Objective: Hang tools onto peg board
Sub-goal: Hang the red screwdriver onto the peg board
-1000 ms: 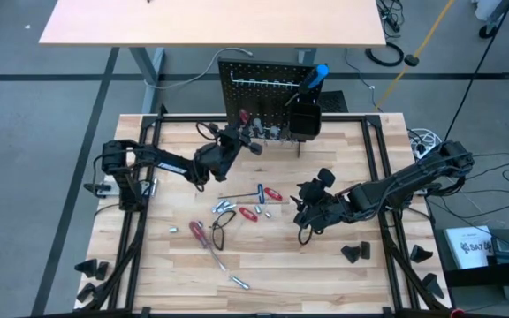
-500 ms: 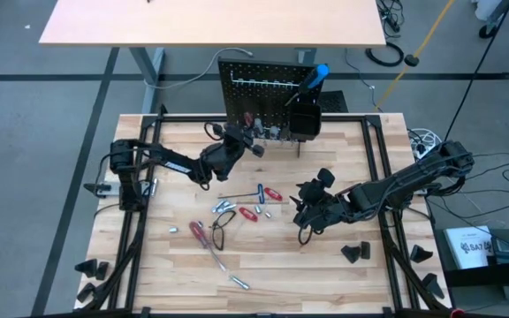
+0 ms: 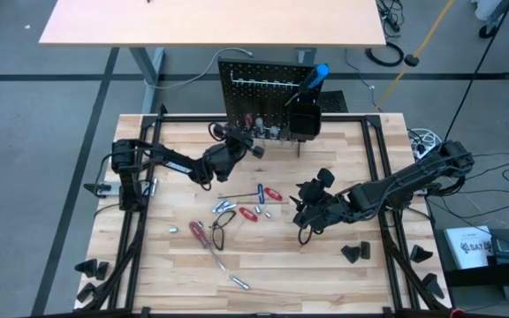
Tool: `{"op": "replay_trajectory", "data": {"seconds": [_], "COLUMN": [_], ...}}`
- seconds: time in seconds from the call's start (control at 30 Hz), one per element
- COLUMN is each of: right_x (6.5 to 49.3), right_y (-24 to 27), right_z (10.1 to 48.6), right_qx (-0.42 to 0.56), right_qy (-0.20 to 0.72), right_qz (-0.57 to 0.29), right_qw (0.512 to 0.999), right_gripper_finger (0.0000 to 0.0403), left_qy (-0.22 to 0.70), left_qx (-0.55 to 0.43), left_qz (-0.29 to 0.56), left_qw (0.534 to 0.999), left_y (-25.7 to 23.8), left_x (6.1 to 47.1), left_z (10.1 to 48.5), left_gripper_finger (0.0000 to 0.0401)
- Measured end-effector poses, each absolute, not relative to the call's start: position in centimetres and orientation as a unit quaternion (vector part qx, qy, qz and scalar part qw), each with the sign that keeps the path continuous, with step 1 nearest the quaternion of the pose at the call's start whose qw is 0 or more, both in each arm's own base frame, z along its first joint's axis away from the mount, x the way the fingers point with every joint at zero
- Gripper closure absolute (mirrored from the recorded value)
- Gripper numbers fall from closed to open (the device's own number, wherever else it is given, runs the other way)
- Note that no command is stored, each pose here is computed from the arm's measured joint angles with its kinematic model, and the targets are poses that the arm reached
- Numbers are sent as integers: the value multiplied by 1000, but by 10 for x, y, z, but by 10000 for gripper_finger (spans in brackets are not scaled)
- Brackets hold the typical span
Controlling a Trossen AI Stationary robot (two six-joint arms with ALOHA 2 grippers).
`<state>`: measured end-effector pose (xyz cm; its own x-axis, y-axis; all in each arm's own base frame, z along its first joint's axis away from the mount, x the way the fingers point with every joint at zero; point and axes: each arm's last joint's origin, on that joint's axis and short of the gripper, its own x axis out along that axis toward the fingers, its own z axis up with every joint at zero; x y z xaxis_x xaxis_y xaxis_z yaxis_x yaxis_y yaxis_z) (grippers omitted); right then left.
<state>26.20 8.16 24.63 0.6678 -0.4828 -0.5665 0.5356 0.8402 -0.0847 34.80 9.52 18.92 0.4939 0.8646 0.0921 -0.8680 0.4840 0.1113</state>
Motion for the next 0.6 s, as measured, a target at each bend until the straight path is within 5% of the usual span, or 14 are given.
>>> {"op": "replay_trajectory", "data": {"seconds": [0.2, 0.43, 0.6], "right_x": [262, 262, 262], "right_y": [82, 82, 82], "right_z": [246, 246, 246], "right_qx": [45, 46, 46], "right_qy": [296, 296, 297], "right_qz": [-279, -279, -277], "right_qw": [913, 913, 913], "right_gripper_finger": [211, 211, 211], "left_qy": [-7, -7, -9], "left_qx": [73, 72, 72], "left_qz": [504, 505, 499], "left_qw": [861, 860, 864], "left_y": [95, 95, 90], "left_x": [348, 348, 349], "left_z": [188, 188, 189], "left_gripper_finger": [310, 182, 150]}}
